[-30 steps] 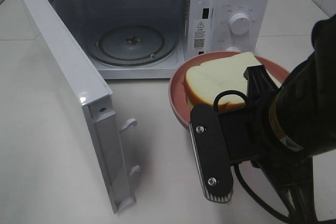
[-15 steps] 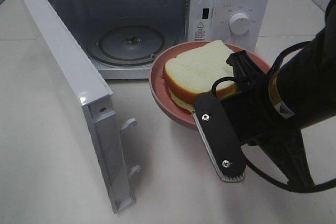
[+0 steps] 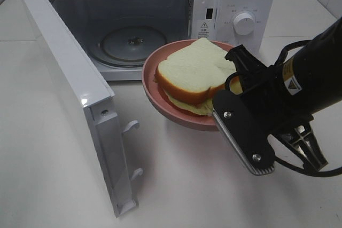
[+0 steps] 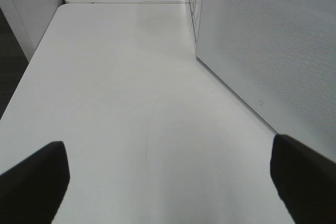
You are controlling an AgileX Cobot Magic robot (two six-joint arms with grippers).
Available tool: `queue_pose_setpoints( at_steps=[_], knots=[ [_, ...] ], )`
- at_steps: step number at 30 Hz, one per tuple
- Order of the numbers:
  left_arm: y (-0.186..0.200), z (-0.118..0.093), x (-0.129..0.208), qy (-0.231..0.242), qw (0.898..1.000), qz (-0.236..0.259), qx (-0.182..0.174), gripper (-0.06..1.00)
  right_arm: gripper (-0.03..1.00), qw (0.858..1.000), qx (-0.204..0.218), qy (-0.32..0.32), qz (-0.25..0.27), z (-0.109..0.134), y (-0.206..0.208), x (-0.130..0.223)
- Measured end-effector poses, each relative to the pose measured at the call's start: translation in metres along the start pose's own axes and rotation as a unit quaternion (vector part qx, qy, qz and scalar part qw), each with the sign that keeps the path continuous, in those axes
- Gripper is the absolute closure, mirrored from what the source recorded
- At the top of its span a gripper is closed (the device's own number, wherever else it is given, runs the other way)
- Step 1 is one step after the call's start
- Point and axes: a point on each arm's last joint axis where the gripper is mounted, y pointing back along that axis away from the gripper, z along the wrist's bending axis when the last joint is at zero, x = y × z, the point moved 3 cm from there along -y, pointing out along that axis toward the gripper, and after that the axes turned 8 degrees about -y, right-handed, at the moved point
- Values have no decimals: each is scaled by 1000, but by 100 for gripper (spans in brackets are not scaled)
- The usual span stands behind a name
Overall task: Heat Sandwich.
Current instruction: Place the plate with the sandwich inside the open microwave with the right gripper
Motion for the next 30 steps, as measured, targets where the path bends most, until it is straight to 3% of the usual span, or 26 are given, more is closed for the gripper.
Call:
queue_pose_setpoints(
  at_steps=[15,23,30],
  knots=[
    [0,0,0,0,1000,0,0,-3,91,995,-20,94,-34,2,-3,5],
    [0,0,0,0,1000,0,0,-3,91,995,-27,94,-34,-5,-11,2],
    [0,0,0,0,1000,0,0,-3,91,995,-20,87,-42,-26,-21,-6]
  ],
)
